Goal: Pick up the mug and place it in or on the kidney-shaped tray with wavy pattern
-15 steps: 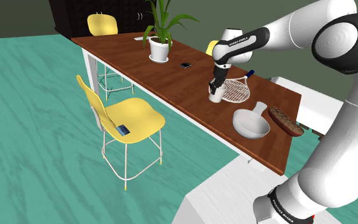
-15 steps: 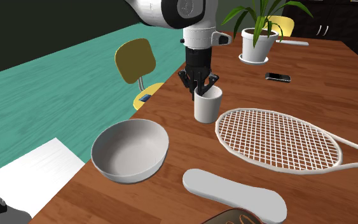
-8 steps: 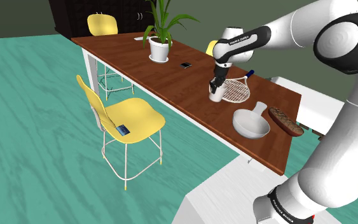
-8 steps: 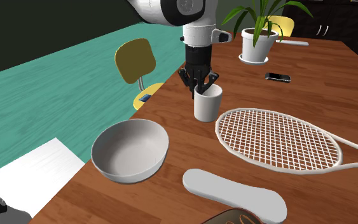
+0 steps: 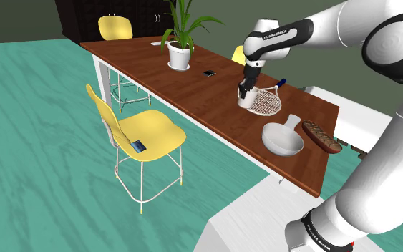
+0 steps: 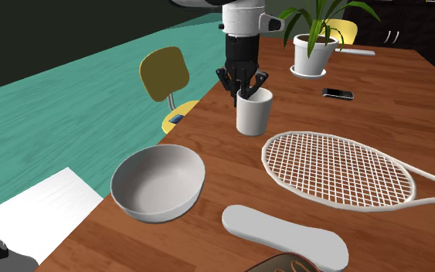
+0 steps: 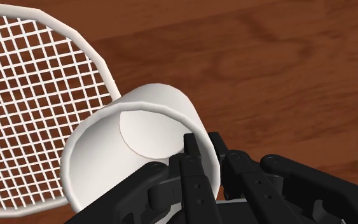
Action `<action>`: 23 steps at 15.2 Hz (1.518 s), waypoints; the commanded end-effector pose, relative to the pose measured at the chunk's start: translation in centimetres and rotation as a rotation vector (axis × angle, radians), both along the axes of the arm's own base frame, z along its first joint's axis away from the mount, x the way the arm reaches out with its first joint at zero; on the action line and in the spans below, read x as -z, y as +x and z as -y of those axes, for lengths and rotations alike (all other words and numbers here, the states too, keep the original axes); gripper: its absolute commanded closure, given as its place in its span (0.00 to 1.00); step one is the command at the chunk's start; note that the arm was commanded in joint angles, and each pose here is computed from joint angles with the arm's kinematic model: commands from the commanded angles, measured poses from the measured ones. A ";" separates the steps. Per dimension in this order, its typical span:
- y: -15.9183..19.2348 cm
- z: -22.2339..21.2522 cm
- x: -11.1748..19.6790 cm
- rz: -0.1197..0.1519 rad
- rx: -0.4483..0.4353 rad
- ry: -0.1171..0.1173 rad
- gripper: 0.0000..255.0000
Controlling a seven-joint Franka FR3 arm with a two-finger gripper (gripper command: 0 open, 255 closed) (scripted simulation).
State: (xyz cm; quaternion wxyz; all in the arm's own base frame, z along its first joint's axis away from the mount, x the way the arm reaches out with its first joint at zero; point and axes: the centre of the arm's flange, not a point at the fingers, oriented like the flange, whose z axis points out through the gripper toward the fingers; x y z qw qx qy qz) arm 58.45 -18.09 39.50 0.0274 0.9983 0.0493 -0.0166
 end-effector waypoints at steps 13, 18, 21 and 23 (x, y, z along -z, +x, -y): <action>0.1 0.1 -7.4 0.000 0.000 0.000 1.00; -5.6 3.4 -7.7 0.000 0.000 0.000 1.00; -9.0 5.4 -8.0 0.000 0.000 0.000 1.00; -11.3 6.7 -8.1 0.000 0.000 0.000 1.00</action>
